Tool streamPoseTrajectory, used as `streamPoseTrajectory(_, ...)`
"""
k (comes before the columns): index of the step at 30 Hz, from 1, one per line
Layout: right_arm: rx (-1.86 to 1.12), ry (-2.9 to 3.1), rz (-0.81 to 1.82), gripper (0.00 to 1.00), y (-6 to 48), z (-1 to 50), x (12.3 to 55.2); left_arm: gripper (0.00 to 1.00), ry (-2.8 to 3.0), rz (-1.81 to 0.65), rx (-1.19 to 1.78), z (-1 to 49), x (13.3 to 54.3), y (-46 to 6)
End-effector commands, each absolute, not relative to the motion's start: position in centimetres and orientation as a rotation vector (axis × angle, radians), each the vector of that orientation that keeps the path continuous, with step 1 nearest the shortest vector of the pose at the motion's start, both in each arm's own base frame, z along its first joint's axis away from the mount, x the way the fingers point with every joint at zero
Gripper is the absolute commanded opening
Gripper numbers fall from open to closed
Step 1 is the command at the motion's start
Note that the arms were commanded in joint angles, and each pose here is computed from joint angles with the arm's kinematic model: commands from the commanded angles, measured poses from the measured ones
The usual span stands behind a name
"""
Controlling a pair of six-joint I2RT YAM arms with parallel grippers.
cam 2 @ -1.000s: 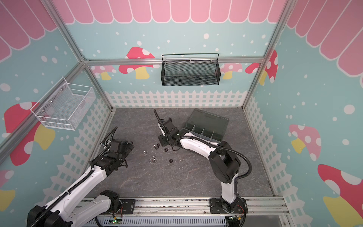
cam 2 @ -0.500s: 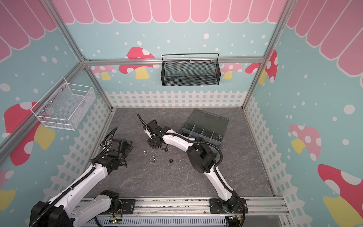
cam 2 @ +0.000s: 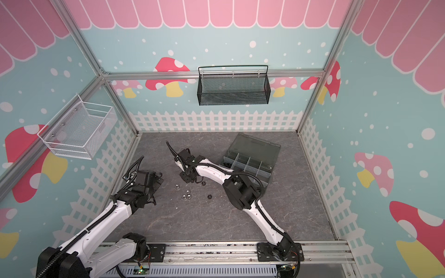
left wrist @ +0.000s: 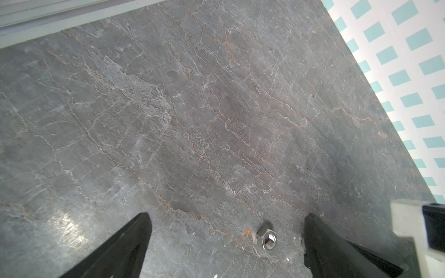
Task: Sort the screws and nuts into containers
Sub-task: Pick up the nut from the center of the table.
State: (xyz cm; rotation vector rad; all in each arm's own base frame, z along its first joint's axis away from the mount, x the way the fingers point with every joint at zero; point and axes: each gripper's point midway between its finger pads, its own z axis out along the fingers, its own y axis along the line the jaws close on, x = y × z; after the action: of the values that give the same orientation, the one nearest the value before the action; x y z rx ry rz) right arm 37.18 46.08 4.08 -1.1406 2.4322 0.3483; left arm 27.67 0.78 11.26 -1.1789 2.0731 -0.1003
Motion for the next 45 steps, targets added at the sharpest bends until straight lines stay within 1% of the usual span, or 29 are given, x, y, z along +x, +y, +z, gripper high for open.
streamPoseTrajectory(1,-1.196,2.435,0.33,0.34,46.4,3.1,36.6,1.0,2.071,-0.09,-1.209,10.8,27.2,1.1)
streamPoseTrajectory(12,-1.206,2.477,0.235,0.34,45.3,1.1,36.8,1.0,2.097,-0.093,-1.21,10.4,27.4,0.9)
streamPoseTrajectory(27,-1.317,2.539,0.111,0.31,43.0,-1.3,34.2,1.0,2.124,-0.106,-1.218,10.0,27.7,0.6)
streamPoseTrajectory(30,-1.334,2.551,0.126,0.32,42.9,-1.3,33.7,1.0,2.123,-0.112,-1.218,10.2,27.8,0.6)
streamPoseTrajectory(32,-1.346,2.559,0.177,0.34,43.2,-1.1,33.0,1.0,2.121,-0.115,-1.215,10.3,27.8,0.6)
streamPoseTrajectory(37,-1.361,2.562,0.288,0.33,44.0,-0.8,32.0,1.0,2.116,-0.118,-1.218,10.4,27.8,0.6)
streamPoseTrajectory(42,-1.34,2.578,0.182,0.3,43.0,-2.1,32.7,1.0,2.119,-0.117,-1.219,10.3,27.8,0.6)
streamPoseTrajectory(45,-1.317,2.592,0.128,0.31,42.5,-2.9,33.1,1.0,2.116,-0.12,-1.216,10.5,27.8,0.6)
